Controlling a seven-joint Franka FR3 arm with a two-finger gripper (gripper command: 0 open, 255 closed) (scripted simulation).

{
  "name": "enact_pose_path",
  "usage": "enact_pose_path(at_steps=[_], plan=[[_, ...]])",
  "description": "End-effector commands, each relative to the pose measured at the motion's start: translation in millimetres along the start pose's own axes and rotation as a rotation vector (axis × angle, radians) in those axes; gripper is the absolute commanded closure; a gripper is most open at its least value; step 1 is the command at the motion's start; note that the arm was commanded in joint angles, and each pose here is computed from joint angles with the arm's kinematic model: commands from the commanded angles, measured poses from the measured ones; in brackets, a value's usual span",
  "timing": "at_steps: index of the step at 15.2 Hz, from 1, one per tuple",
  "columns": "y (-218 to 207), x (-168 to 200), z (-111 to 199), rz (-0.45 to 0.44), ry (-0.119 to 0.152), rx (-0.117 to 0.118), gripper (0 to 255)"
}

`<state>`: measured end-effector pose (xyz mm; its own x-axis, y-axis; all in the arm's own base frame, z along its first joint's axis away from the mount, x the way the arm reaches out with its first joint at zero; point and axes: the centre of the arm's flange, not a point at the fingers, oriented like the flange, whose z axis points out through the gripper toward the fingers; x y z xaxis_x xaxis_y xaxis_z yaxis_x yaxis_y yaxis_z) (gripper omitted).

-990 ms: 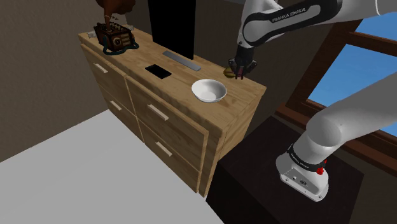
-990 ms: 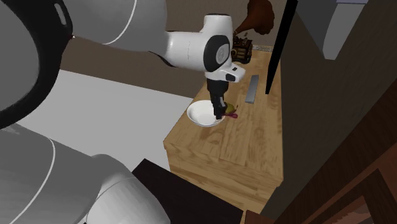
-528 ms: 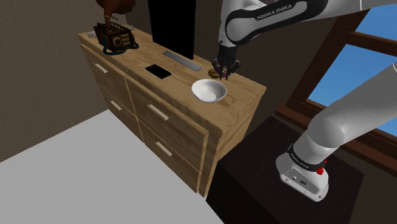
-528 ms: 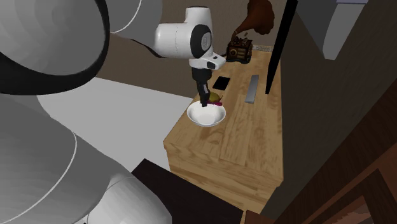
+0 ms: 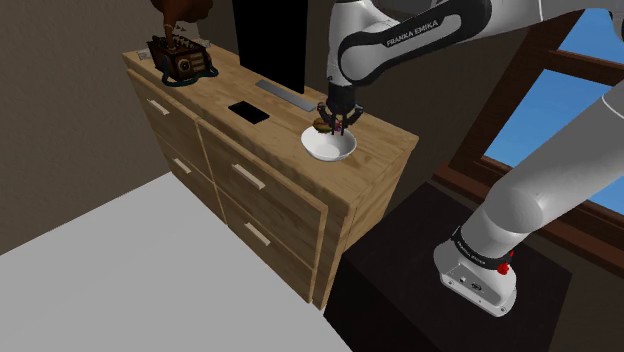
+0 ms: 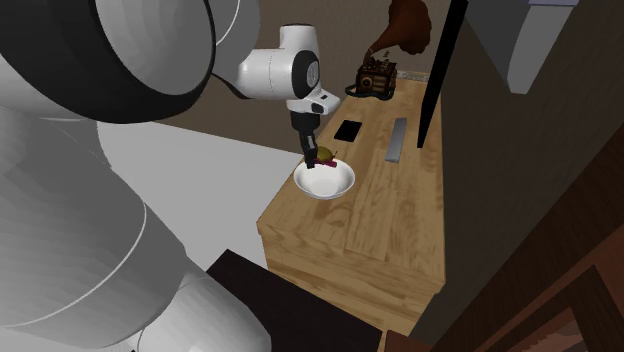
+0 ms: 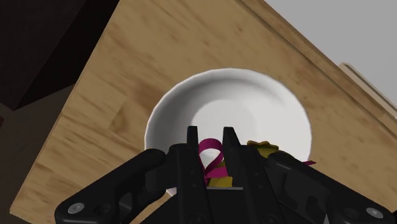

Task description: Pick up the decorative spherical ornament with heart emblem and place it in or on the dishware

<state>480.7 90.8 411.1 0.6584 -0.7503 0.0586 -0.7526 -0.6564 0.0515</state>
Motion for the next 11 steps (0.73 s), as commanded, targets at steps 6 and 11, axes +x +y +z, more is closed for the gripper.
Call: enact_pose_path(at_steps=[6, 11], plan=[[-2, -3, 36, 0.0, 0.0, 0.001, 255], [-3, -4, 50, 0.0, 0.0, 0.001, 255]])
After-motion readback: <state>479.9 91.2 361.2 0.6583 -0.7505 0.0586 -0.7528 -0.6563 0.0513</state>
